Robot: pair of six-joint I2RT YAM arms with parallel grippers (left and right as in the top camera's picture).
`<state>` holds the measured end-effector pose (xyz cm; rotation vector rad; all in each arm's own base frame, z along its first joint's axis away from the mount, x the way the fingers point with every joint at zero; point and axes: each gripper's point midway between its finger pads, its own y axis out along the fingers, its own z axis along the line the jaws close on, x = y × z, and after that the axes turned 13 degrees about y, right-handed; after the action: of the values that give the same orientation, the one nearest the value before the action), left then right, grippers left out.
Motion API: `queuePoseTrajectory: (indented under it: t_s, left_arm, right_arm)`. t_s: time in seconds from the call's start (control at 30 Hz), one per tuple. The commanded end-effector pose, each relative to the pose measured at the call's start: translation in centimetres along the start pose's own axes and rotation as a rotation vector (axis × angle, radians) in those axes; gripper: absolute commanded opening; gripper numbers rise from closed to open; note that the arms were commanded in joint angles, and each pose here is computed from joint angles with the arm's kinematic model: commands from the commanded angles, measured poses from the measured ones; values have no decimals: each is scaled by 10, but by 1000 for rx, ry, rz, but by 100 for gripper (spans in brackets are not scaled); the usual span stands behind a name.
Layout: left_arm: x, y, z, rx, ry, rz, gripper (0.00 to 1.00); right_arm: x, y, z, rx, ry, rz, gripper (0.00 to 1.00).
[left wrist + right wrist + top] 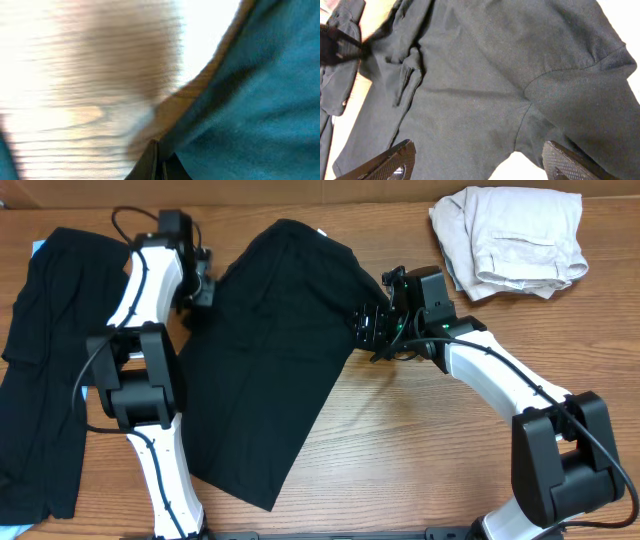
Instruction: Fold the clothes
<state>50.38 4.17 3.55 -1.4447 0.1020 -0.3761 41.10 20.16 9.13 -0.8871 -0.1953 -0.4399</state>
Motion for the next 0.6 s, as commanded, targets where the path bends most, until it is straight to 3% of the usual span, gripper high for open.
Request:
queuePoseTrajectory:
  t_s: [0.0,0.23,0.57]
  left_arm:
    - [28,-40,22,65,-7,-90,6]
    - [48,-74,38,126,-17,-165,4]
    - [87,-109,109,468,-134,-342,4]
  right_arm:
    - [3,1,2,-2,-5,-9,85]
    - [2,1,2,-3,-4,-8,85]
    - [2,1,1,-4,-4,-7,85]
